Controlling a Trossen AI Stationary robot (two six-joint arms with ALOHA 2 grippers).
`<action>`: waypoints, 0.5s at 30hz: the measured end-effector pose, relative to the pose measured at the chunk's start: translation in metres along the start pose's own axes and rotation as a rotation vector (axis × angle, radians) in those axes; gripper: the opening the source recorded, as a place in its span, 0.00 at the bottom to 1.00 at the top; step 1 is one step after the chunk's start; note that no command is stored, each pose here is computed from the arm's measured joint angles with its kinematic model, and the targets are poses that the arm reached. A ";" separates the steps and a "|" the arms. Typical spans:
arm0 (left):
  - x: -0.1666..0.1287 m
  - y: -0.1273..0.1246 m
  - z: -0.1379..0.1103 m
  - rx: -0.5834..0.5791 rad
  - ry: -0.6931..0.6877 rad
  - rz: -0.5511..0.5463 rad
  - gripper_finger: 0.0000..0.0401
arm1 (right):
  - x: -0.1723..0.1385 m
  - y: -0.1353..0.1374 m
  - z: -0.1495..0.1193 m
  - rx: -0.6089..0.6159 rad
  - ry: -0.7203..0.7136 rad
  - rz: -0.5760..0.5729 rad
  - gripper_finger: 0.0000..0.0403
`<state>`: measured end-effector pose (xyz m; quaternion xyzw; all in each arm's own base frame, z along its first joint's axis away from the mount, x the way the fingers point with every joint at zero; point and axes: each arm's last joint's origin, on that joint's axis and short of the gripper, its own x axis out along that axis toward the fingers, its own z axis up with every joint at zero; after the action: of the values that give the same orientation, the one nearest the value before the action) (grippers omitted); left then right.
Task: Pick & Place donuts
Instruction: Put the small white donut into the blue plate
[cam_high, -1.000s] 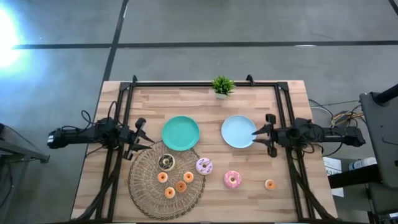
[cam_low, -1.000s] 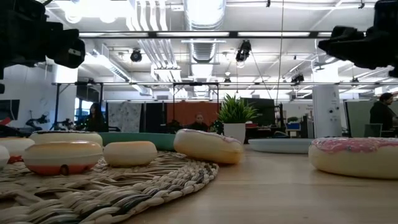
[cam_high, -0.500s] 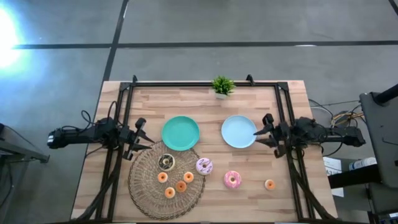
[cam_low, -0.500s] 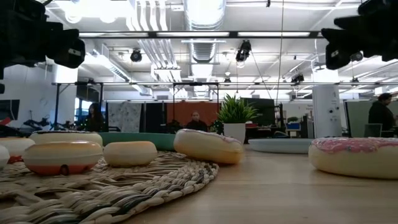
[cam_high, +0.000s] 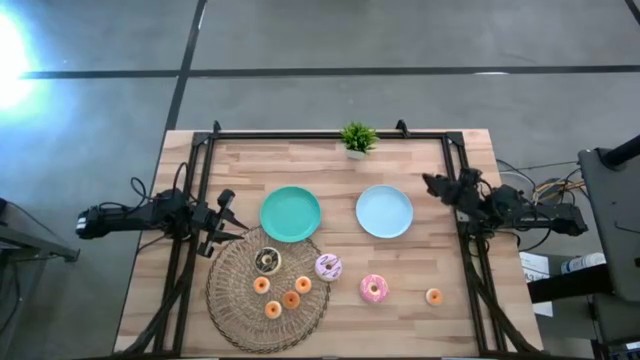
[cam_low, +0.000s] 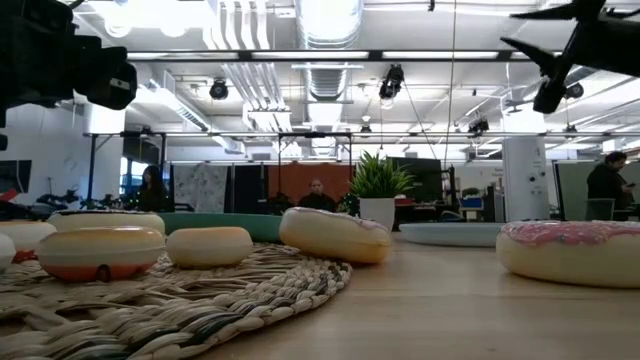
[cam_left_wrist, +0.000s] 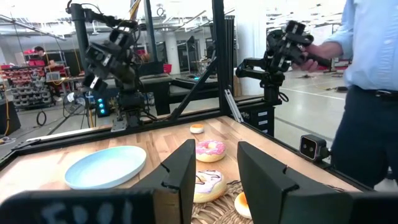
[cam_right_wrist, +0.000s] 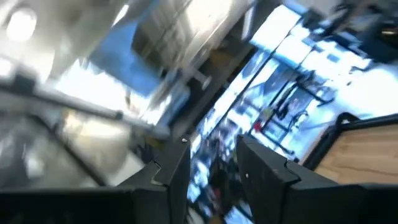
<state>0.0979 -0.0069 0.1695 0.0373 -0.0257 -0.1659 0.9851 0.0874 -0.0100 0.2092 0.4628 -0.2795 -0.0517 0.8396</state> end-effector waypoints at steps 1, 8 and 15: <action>0.000 0.000 0.000 0.000 0.000 0.000 0.24 | 0.000 -0.001 0.001 0.021 -0.027 -0.025 0.31; 0.000 0.000 0.000 0.000 0.000 0.000 0.24 | 0.000 0.002 0.000 0.090 0.031 0.043 0.31; 0.000 0.000 0.000 0.000 0.000 0.000 0.24 | 0.005 -0.002 -0.011 0.222 0.188 0.037 0.31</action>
<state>0.0979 -0.0069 0.1695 0.0373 -0.0255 -0.1659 0.9851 0.0975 -0.0048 0.2055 0.5504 -0.2121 0.0386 0.8066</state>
